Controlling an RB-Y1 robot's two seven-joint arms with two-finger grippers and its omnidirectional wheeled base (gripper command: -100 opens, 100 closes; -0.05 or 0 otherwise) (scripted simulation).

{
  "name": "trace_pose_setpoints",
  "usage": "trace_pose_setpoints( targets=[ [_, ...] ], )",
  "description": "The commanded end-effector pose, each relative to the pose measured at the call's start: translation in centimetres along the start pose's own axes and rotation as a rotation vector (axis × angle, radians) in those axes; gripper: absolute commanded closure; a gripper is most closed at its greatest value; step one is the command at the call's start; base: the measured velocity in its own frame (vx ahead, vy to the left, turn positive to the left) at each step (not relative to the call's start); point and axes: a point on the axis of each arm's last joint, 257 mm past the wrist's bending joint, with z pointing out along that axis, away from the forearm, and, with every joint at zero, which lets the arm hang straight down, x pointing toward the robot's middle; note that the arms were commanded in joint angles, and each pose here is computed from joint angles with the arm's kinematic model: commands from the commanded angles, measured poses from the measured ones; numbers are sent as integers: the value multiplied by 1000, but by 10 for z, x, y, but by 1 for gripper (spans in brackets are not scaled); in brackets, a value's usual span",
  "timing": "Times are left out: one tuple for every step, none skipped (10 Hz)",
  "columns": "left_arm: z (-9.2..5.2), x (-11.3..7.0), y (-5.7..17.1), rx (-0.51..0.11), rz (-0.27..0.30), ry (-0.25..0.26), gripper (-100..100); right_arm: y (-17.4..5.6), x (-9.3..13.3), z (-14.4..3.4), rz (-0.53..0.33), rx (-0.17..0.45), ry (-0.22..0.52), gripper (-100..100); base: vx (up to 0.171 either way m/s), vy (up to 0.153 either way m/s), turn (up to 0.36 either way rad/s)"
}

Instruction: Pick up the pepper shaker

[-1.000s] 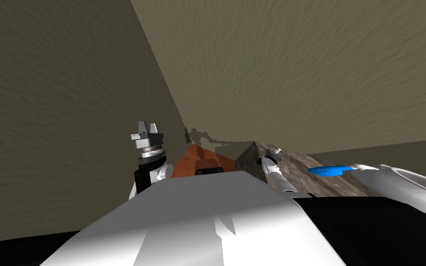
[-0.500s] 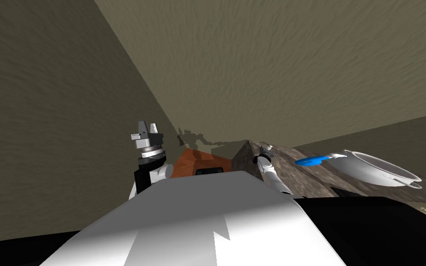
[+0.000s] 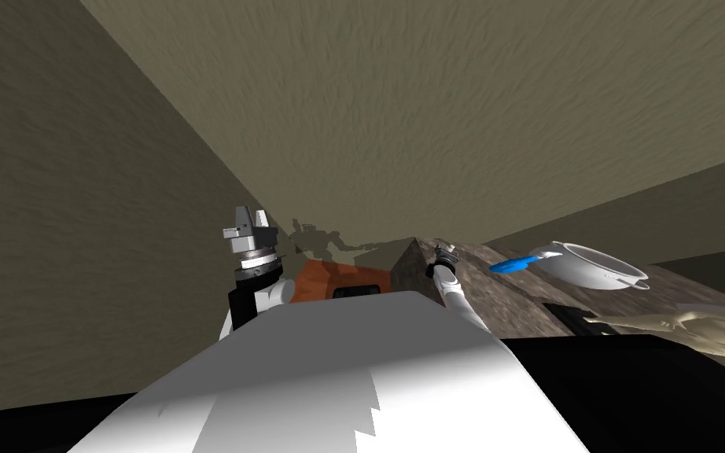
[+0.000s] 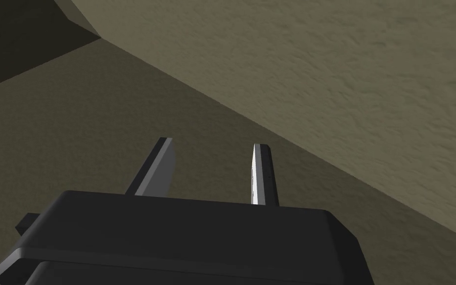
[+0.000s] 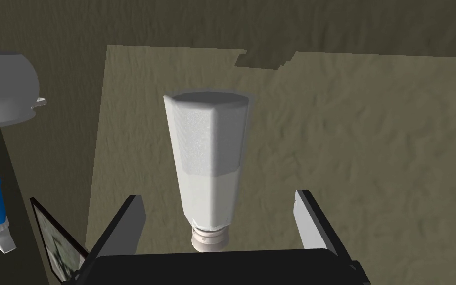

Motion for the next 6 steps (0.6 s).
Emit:
trace_pose_setpoints(
  targets=[
    [0, 0, 0, 0, 0, 0, 0, 19, -3, -9, -17, -42, -9, -100, 127, -11, -466],
    [0, 0, 0, 0, 0, 0, 0, 21, -7, -9, -12, -46, -17, -100, 99, 6, -95],
    [0, 0, 0, 0, 0, 0, 0, 18, -3, -6, -10, -39, -11, -100, 36, 3, 20],
    [0, 0, 0, 0, 0, 0, 0, 19, -4, -6, -11, -41, -11, 100, 8, 1, -3],
    [0, 0, 0, 0, 0, 0, 0, 19, -4, -6, -11, -41, -11, 100, 2, -2, -10],
    [0, 0, 0, 0, 0, 0, 0, 19, -4, -6, -11, -40, -13, 100, 0, 0, 0]
  ],
)
